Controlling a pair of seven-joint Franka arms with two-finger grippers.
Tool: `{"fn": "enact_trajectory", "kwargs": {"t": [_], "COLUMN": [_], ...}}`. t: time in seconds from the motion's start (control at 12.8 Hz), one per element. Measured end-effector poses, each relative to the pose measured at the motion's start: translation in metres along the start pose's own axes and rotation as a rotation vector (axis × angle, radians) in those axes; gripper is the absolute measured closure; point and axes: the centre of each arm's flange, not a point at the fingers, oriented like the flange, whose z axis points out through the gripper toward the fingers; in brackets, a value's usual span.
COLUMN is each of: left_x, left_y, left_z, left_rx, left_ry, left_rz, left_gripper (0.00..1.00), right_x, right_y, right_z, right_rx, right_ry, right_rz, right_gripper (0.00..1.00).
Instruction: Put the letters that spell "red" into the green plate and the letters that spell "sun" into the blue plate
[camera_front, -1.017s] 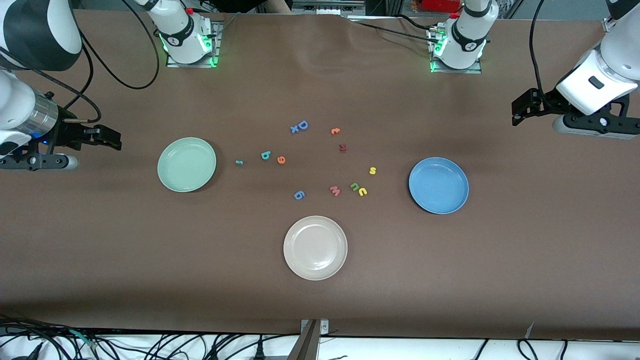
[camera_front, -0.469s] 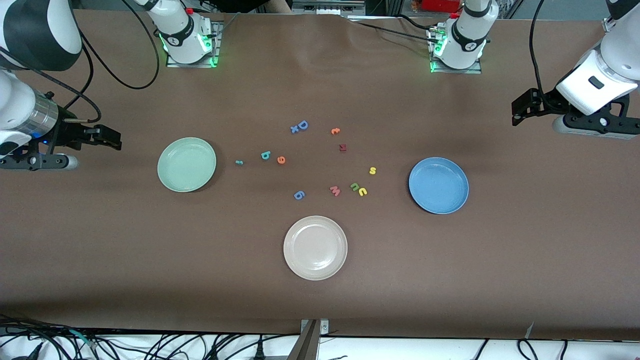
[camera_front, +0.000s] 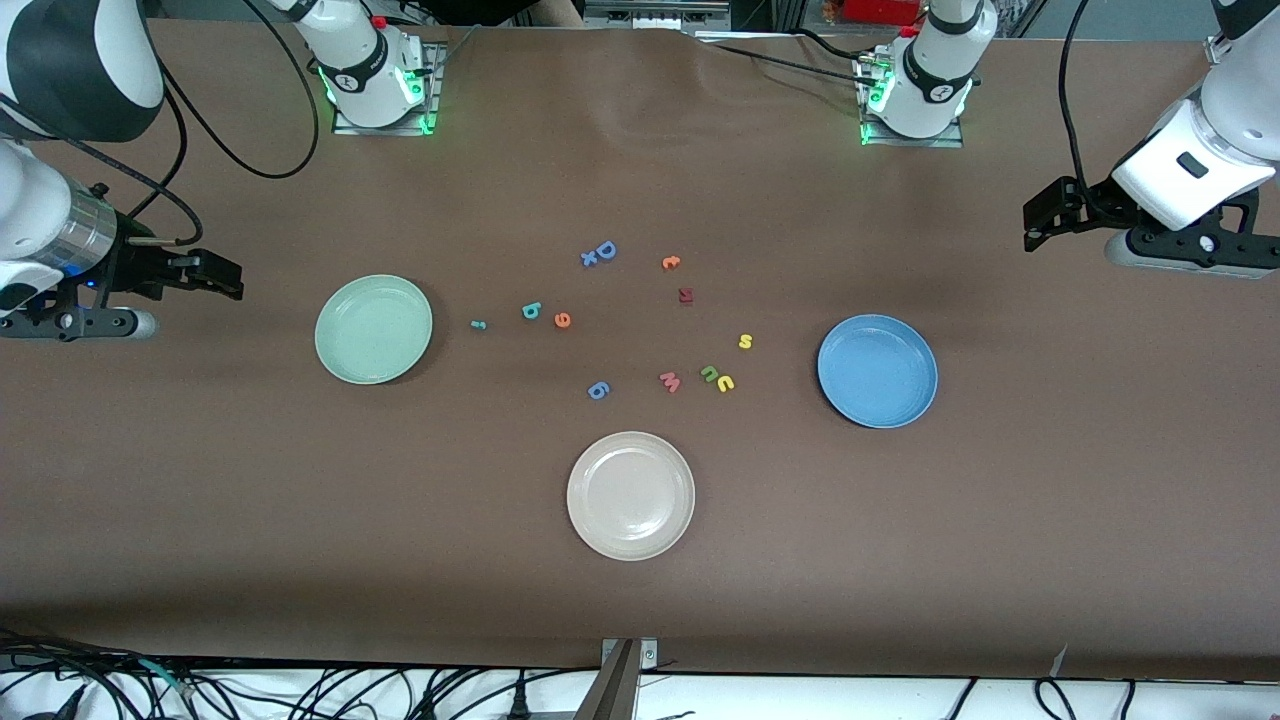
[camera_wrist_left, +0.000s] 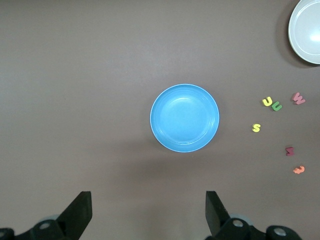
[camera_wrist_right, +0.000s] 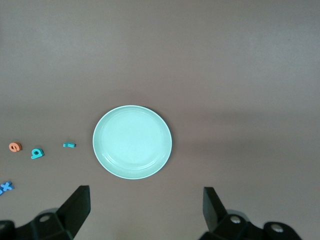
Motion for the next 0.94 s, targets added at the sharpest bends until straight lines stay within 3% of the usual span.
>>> {"fn": "enact_trajectory", "kwargs": {"t": [0.94], "left_x": [0.0000], "left_y": [0.0006], "left_z": [0.0000], "left_rx": [0.000], "left_ry": [0.000], "left_rz": [0.001], "left_gripper": [0.00], "right_x": [-0.0009], "right_y": [0.0000], "right_z": [0.0007], "right_rx": [0.000], "right_ry": [-0.008], "right_rz": [0.000], "right_gripper": [0.00]}}
